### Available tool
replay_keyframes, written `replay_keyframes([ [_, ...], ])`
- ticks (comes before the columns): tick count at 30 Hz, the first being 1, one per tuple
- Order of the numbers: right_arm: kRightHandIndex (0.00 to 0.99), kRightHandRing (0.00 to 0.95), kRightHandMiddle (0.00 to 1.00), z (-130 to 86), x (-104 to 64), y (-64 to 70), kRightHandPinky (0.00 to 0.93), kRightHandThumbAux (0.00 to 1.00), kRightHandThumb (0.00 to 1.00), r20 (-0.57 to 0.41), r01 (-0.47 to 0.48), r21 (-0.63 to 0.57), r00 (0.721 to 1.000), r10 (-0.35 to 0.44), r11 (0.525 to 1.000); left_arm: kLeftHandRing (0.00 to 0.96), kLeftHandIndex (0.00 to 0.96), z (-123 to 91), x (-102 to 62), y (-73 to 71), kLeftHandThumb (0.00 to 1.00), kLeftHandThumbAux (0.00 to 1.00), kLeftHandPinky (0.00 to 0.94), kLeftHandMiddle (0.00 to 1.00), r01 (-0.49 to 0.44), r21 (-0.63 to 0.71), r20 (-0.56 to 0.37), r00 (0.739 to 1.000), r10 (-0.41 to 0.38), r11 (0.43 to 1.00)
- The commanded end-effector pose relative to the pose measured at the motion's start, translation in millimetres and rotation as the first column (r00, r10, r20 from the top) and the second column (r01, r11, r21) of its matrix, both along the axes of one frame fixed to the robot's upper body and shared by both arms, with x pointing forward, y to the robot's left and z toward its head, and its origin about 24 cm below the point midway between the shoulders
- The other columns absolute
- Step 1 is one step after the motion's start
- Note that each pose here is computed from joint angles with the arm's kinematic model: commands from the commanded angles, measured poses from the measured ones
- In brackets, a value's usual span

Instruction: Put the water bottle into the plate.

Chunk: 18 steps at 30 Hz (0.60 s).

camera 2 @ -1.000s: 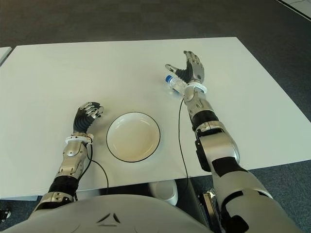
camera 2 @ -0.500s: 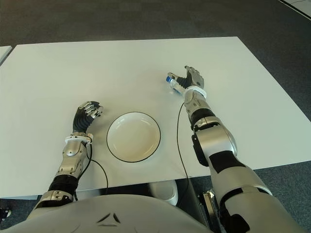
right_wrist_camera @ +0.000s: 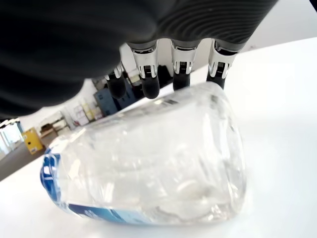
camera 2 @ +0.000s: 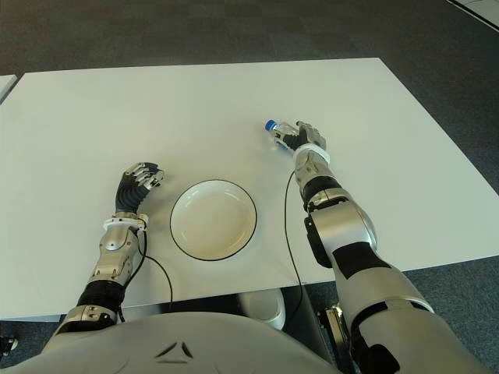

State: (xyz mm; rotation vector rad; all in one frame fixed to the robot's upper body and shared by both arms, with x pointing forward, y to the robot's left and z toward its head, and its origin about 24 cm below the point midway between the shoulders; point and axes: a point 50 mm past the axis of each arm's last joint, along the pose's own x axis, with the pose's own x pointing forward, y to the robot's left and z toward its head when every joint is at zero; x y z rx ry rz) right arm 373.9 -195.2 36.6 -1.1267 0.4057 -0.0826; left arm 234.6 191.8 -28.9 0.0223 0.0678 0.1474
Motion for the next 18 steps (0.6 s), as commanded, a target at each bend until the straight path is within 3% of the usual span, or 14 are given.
replay_keyframes([
  [1,0.000,0.000,0.000,-23.9,-14.9,-4.1,0.000,0.240,0.595,-0.110,0.026,-0.009,0.994,-0.026,1.000,0.493,0.417,-11.7,-7.2,0.4,0.833,0.678,0.491,0.468,-0.028,-0.029,-0.062,0.998,0.027,0.999],
  [10,0.000,0.000,0.000,-40.2,-26.4,-4.4,0.000,0.268,0.587,-0.216,-0.023,-0.126,0.976,-0.005,0.992,0.493,0.425,-11.2,-8.0,-0.2,0.835,0.676,0.495,0.465,-0.036,-0.032,-0.054,0.998,0.034,0.999],
  [18,0.000,0.000,0.000,-52.2,-35.8,-5.9,0.000,0.305,0.569,-0.341,-0.107,-0.229,0.940,0.023,0.968,0.501,0.425,-11.6,-8.1,-0.1,0.836,0.676,0.503,0.466,-0.034,-0.034,-0.054,0.998,0.032,0.999],
])
